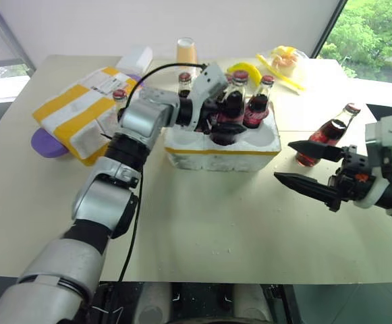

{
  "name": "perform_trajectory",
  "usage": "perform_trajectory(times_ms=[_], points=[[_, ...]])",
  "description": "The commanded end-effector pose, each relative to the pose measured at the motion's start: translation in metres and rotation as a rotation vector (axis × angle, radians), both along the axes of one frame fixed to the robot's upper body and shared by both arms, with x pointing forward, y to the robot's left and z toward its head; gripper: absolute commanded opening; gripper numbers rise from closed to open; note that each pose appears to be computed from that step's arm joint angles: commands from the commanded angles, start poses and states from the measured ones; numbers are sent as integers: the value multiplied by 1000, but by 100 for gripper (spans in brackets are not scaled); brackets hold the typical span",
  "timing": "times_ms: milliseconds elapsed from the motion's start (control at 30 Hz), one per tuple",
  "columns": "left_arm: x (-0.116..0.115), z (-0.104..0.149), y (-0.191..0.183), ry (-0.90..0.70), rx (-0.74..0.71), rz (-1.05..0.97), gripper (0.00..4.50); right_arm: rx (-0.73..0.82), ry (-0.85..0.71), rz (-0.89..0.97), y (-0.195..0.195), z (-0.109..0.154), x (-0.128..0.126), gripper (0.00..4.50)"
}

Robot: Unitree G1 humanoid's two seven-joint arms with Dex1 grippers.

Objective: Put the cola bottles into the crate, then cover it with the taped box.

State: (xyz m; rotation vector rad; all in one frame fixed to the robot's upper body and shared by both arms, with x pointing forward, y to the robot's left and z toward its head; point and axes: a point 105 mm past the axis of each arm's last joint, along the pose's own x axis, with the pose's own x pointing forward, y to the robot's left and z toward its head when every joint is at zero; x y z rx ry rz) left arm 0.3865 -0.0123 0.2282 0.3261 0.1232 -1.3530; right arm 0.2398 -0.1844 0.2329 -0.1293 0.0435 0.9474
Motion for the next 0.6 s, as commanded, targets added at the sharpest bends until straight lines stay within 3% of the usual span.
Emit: perform_trajectory(times_ms=[33,200,233,300,433,600], points=[[-1,-6,1,-31,13,-7,281,-24,-52,-35,-6,4,3,450],[2,-23,6,-13,37,30,281,-33,-77,-83,-12,6,12,450],[1,-23,6,-11,35,33,387,-33,-78,-85,-13,6,13,450],[-2,-18,7,-14,19,32,448,-36,-79,-84,-13,5,14,450],[-9,3,17,-19,-34,44,448,-37,-83,-80,-12,5,17,450],[-41,34,53,-21,-102,47,448,-34,-81,-66,-9,3,21,450]])
